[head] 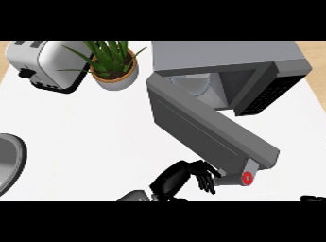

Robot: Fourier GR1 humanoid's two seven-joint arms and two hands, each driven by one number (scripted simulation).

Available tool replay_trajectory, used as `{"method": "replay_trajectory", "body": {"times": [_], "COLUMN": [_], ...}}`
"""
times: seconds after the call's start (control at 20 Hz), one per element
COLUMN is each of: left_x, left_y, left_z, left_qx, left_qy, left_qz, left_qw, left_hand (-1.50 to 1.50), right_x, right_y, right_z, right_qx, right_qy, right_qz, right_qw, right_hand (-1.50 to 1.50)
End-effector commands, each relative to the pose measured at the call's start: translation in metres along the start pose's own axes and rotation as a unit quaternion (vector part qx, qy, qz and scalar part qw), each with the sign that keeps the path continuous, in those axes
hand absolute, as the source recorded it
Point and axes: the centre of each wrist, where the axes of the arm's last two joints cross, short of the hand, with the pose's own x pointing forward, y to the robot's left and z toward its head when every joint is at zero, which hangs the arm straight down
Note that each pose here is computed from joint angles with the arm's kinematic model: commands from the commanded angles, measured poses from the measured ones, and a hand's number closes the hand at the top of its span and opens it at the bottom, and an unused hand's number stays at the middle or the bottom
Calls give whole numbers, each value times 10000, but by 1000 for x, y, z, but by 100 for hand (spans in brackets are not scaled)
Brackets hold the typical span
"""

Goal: Pick up the milk, place it into the microwave and close the microwave

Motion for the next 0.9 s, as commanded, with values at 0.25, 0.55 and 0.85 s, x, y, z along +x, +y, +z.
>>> {"method": "replay_trajectory", "body": {"times": [0.25,0.55,0.85], "left_x": [40,61,79], "left_y": [4,27,46], "left_z": [-36,-59,-78], "left_qx": [340,856,1184], "left_qy": [-341,-743,-672], "left_qz": [34,-222,-410], "left_qw": [9988,9933,9898], "left_hand": [150,150,150], "right_x": [20,28,45], "right_y": [10,14,13], "right_z": [-33,-51,-76], "right_qx": [543,958,1151], "right_qy": [-355,-404,-644], "right_qz": [-359,-417,-380], "right_qw": [9972,9937,9905], "right_hand": [-150,-150,-150]}}
